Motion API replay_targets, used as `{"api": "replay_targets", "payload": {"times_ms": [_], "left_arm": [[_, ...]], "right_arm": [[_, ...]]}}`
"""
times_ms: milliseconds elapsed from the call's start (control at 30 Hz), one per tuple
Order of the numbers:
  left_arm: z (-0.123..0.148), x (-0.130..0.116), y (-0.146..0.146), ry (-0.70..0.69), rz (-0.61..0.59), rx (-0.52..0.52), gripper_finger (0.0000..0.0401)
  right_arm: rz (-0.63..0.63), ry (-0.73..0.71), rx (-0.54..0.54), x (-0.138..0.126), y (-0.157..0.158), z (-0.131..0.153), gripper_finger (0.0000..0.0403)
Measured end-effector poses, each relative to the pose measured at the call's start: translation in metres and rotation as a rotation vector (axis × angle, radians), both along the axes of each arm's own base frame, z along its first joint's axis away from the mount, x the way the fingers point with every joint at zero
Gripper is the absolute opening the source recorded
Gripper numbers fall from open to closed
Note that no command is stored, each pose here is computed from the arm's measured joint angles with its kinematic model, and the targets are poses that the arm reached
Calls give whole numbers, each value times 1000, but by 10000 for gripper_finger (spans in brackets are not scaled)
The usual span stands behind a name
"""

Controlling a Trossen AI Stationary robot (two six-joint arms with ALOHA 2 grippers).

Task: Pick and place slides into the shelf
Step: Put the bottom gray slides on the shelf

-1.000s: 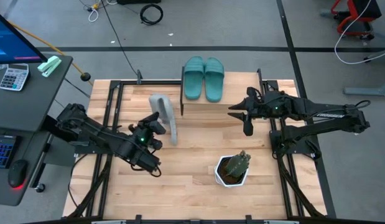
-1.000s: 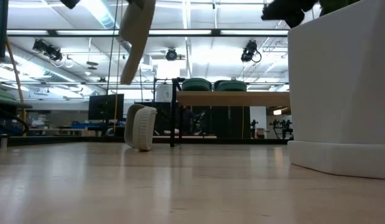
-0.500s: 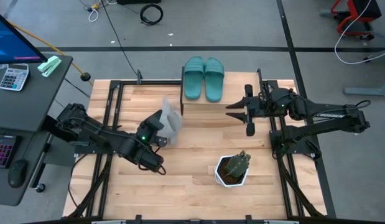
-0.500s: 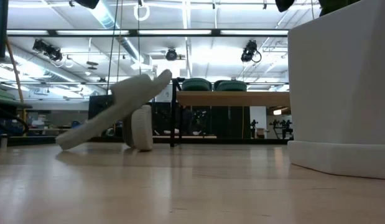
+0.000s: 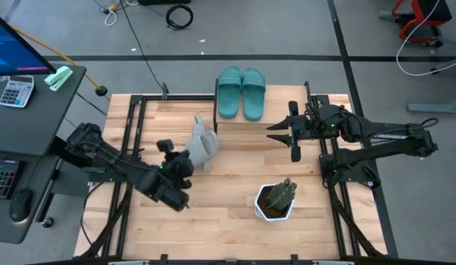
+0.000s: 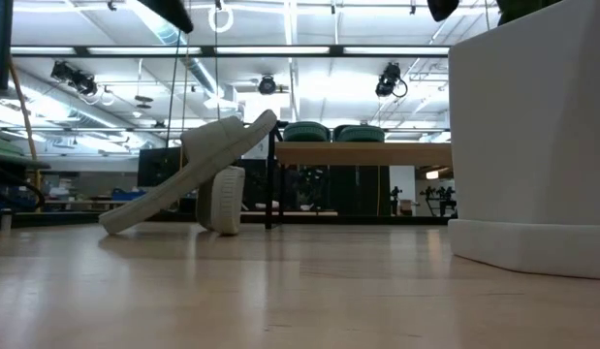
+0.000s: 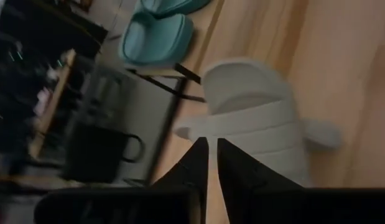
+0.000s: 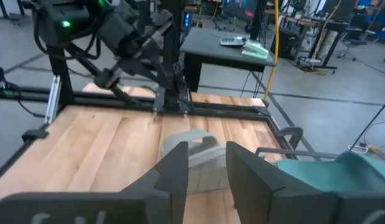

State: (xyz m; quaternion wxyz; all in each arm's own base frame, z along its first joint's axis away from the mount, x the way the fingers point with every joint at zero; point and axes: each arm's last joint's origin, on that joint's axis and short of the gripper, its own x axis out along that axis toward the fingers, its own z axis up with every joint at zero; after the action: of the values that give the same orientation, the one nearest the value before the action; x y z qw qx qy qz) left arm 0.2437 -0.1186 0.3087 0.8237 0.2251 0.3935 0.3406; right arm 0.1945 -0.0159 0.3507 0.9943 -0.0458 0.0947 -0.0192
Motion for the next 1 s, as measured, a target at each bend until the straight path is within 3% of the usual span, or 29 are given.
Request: {"api": "replay_targets", "payload": {"times_ms": [233,433,600,867,1000], "left_arm": [[-51,-26,-10,-231,134,-61,40],[-79,-42,-10,-463,256,-161,35],[-96,-48,-12,-639,318,-270,40],[-141,-54,-12,-781,319,-400,49],[-155,-50,-14,-785,236,-398,78]], "right_arm": [[-40,77,-2,22,-6,-12,114],[-88,62,59,37,-16,4,114],[-77,133,91,50,-21,11,119],[-66,198,77,63,-23,5,126],[-65,215,71,65,-23,2,126]]}}
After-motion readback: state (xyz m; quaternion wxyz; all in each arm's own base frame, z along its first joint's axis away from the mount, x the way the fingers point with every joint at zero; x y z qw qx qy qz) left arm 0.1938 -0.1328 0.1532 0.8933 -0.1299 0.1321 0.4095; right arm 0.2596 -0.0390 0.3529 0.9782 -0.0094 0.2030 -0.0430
